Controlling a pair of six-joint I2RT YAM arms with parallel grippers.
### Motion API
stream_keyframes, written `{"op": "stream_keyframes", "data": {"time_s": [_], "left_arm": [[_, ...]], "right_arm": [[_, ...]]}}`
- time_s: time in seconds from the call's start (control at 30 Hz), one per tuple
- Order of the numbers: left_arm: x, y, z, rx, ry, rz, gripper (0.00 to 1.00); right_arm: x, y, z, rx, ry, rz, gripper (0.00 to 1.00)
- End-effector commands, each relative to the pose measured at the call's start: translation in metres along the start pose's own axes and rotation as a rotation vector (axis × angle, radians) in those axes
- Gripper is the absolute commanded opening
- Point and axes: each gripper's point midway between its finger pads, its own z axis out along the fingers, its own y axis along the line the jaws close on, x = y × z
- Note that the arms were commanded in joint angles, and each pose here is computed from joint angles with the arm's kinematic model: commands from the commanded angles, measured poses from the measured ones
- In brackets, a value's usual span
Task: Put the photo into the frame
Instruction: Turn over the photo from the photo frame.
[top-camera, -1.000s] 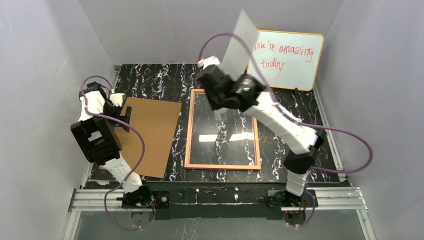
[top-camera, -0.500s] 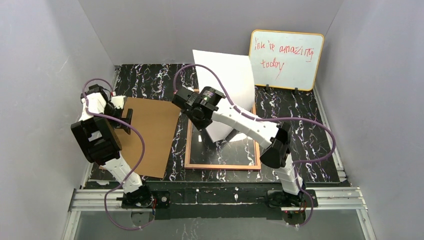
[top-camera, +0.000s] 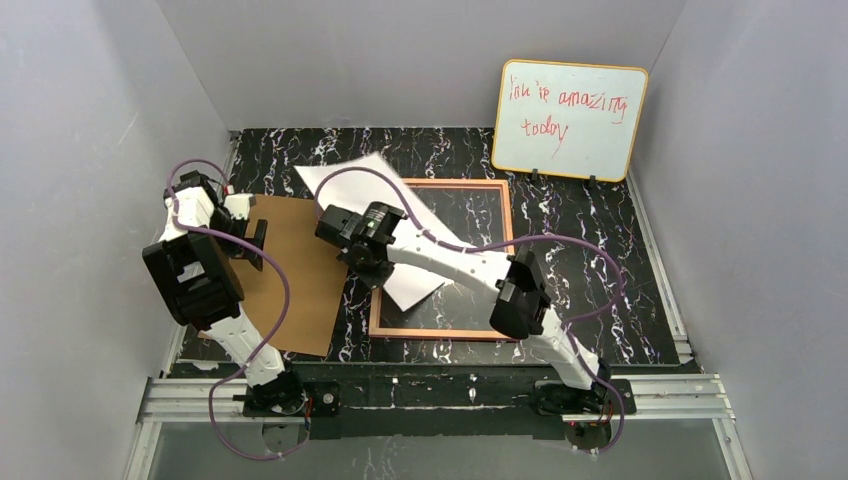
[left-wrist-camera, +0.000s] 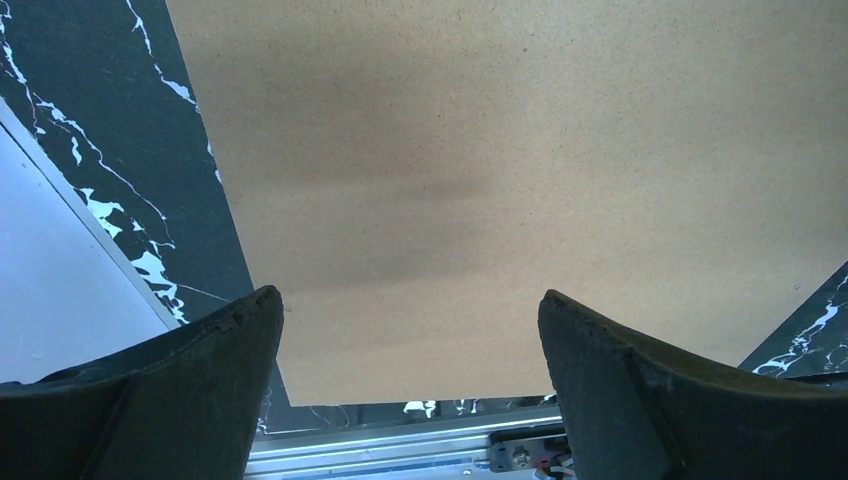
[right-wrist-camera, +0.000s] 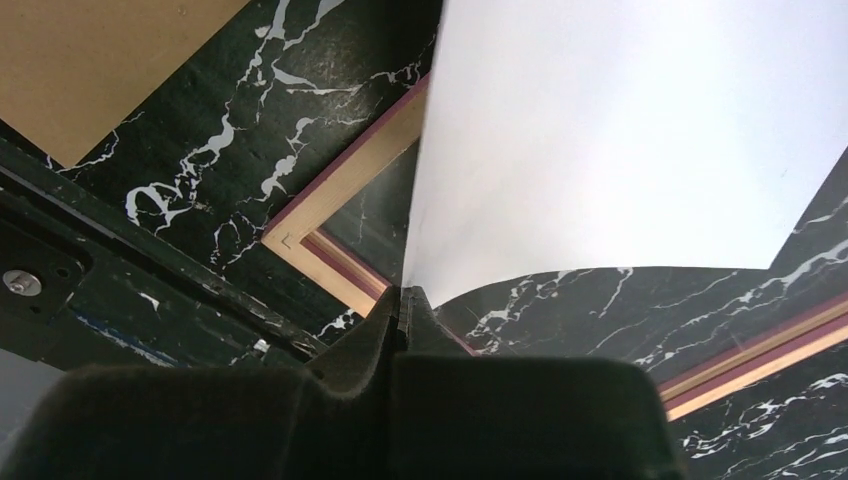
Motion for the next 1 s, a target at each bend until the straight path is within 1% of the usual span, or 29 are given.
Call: {"op": "stream_keyframes", "data": {"time_s": [0.0, 0.17, 0.27, 0.37, 0.43, 0.53, 0.67, 0.87, 0.97], "left_arm": [[0.003, -0.005, -0.007, 0.002, -0.012, 0.007, 0.97], [0.005, -0.007, -0.003, 0.009, -0.009, 0.008, 0.97], [0.006, -0.010, -0.002, 0.020, -0.010, 0.005, 0.97], [0.008, -0.012, -0.001, 0.025, -0.013, 0.011, 0.97], [0.008, -0.011, -0.001, 0.023, -0.013, 0.016, 0.97], [0.008, -0.010, -0.002, 0.017, -0.014, 0.019, 0.97], [0.006, -0.009, -0.004, 0.013, -0.018, 0.020, 0.97], [0.006, -0.009, -0.002, 0.014, -0.012, 0.024, 0.96], [0.005, -0.009, -0.003, 0.018, -0.013, 0.023, 0.96]], "right_arm": [[0.003, 0.004, -0.003, -0.010, 0.016, 0.043, 0.01], [0.037, -0.001, -0.005, 0.015, 0.082, 0.170, 0.01], [0.041, 0.008, -0.018, -0.072, 0.029, 0.270, 0.01], [0.044, 0.018, -0.021, -0.161, 0.020, 0.393, 0.01], [0.049, 0.024, -0.018, -0.192, 0.058, 0.475, 0.01], [0.056, 0.031, -0.012, -0.195, 0.135, 0.597, 0.01], [0.058, 0.030, -0.002, -0.153, 0.160, 0.679, 0.01], [0.052, -0.006, 0.003, 0.033, 0.089, 0.781, 0.01], [0.051, -0.021, 0.006, 0.082, 0.073, 0.840, 0.01]]}}
